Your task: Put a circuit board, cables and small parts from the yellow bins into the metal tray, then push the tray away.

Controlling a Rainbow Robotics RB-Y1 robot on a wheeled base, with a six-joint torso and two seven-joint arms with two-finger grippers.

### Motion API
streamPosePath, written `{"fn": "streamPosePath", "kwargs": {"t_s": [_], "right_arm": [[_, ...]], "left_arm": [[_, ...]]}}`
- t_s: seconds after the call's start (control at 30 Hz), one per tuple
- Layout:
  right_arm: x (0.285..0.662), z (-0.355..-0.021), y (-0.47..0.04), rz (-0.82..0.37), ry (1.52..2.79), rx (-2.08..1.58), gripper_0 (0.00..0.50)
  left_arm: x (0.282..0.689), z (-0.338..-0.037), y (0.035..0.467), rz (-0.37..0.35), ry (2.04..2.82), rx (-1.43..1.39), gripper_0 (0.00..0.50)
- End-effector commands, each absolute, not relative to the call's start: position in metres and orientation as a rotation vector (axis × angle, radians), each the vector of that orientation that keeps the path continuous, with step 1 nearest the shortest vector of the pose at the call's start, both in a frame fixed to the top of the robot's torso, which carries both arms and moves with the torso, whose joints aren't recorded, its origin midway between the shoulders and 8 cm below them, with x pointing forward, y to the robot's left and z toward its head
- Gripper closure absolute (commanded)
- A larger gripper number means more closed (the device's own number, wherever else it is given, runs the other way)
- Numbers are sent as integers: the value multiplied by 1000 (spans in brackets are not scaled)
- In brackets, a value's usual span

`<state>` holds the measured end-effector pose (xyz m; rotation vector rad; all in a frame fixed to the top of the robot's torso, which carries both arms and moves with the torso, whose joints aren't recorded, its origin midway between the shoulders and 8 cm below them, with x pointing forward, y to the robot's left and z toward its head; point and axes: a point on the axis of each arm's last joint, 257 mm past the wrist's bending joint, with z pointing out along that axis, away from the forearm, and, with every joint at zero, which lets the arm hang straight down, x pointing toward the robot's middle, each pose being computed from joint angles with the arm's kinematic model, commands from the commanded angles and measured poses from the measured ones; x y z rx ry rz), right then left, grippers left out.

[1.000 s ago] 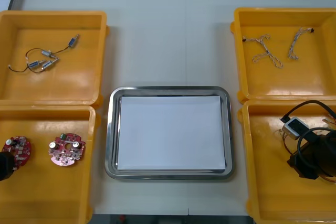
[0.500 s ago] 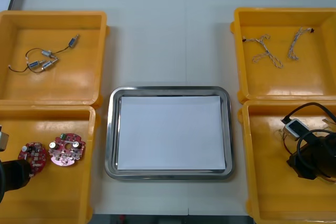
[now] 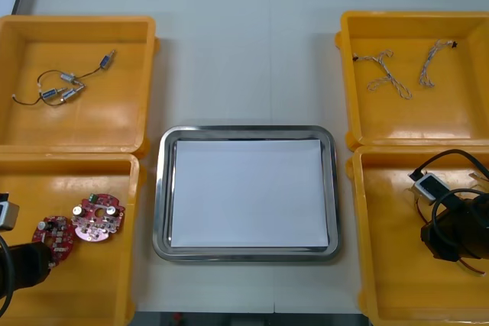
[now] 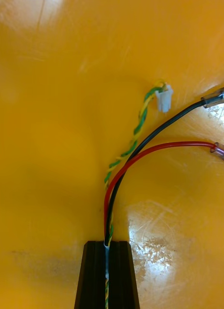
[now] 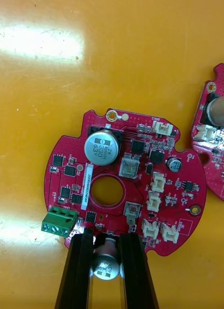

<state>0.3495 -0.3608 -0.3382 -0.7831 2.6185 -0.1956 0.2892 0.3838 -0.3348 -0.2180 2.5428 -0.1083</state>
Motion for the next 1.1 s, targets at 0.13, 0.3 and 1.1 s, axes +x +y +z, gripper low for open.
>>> {"fn": "streamPosePath", "kwargs": {"t_s": [0.13, 0.3, 1.1], "right_arm": [[346, -338, -350, -182, 2586, -852, 500], [350, -323, -351, -192, 2558, -841, 500], [308, -244, -384, -227, 2627, -726, 500]], "left_arm": [[276, -335, 382, -113, 2546, -262, 435], [277, -334, 385, -104, 2544, -257, 225], [281, -254, 386, 21, 2571, 23, 0]]}}
